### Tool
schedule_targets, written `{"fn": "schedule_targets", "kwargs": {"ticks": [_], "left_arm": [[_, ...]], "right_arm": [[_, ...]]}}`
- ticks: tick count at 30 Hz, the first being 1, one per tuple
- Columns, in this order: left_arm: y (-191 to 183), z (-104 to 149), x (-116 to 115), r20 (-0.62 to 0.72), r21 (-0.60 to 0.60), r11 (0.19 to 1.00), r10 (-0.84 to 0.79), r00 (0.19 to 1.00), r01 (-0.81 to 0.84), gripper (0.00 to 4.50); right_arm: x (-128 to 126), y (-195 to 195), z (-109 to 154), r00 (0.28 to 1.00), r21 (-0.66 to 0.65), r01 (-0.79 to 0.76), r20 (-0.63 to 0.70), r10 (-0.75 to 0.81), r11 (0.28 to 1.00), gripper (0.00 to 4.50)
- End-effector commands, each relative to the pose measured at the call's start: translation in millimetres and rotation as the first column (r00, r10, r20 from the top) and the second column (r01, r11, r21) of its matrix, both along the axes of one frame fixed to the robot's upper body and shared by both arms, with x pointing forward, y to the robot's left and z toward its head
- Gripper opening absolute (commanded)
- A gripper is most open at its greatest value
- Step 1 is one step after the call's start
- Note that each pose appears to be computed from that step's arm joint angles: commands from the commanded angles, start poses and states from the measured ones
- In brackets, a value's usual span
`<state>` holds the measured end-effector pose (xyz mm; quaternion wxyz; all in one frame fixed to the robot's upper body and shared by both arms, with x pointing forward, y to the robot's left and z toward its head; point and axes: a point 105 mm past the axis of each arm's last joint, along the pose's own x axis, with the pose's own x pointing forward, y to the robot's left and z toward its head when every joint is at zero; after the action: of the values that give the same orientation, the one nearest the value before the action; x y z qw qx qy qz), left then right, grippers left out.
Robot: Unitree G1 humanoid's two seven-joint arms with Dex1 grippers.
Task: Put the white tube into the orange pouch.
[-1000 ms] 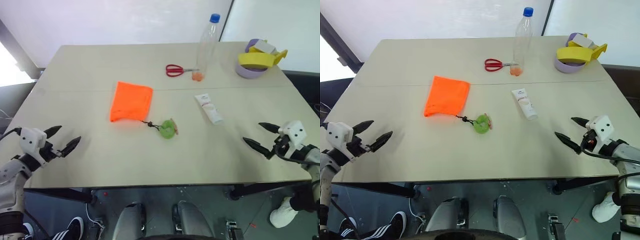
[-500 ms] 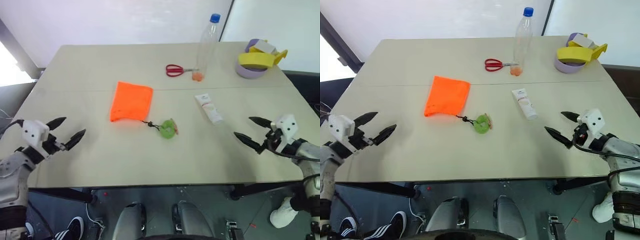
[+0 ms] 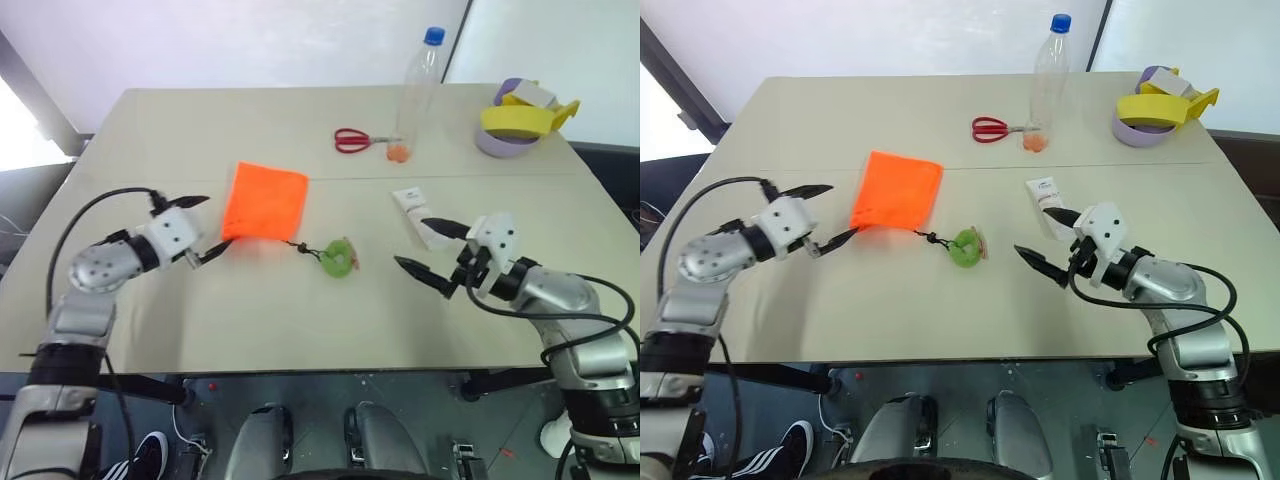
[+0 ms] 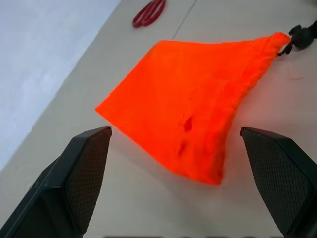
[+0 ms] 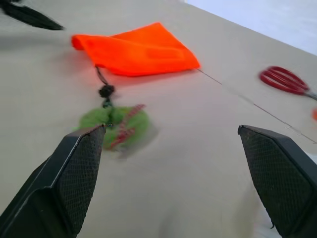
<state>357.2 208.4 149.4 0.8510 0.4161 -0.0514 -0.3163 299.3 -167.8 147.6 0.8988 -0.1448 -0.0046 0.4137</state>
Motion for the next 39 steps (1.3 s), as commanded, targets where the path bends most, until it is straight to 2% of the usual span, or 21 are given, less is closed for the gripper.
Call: {"fn": "schedule_targets", "kwargs": {"ticks": [1, 10, 19, 22, 29, 35, 39], "left_arm": [[-6, 3, 7, 0.041, 0.038, 0.999, -0.011, 0.999, 0.01, 4.46], [-13, -8, 16, 0.042, 0.073, 0.997, -0.019, 0.999, 0.016, 4.46], [-19, -5, 26, 0.097, 0.063, 0.998, 0.018, 0.995, -0.024, 4.46], [-23, -6, 30, 0.101, 0.055, 0.998, 0.03, 0.994, -0.036, 3.63], [-27, -7, 35, 0.095, 0.034, 0.998, 0.053, 0.994, -0.056, 0.04], [-28, -9, 35, 0.074, 0.02, 0.998, 0.052, 0.996, -0.054, 0.04], [-33, -6, 29, 0.042, -0.047, 0.999, 0.024, 0.999, -0.022, 0.04]], "right_arm": [[-8, 6, 0, 0.999, -0.046, -0.046, 0.017, 0.047, 0.998, 4.48], [-5, 3, -5, 0.999, -0.082, -0.035, 0.024, 0.037, 0.996, 4.48], [-3, 3, -2, 0.999, -0.075, -0.022, 0.039, 0.025, 0.997, 4.48], [-1, 2, -2, 0.999, -0.071, -0.016, 0.041, 0.019, 0.997, 4.5], [-1, 2, -2, 0.999, -0.071, -0.009, 0.043, 0.012, 0.997, 4.5], [1, 0, 1, 0.998, -0.076, 0.002, 0.06, 0.003, 0.997, 4.5], [1, -1, 2, 0.998, -0.079, 0.004, 0.064, 0.001, 0.997, 4.5]]}}
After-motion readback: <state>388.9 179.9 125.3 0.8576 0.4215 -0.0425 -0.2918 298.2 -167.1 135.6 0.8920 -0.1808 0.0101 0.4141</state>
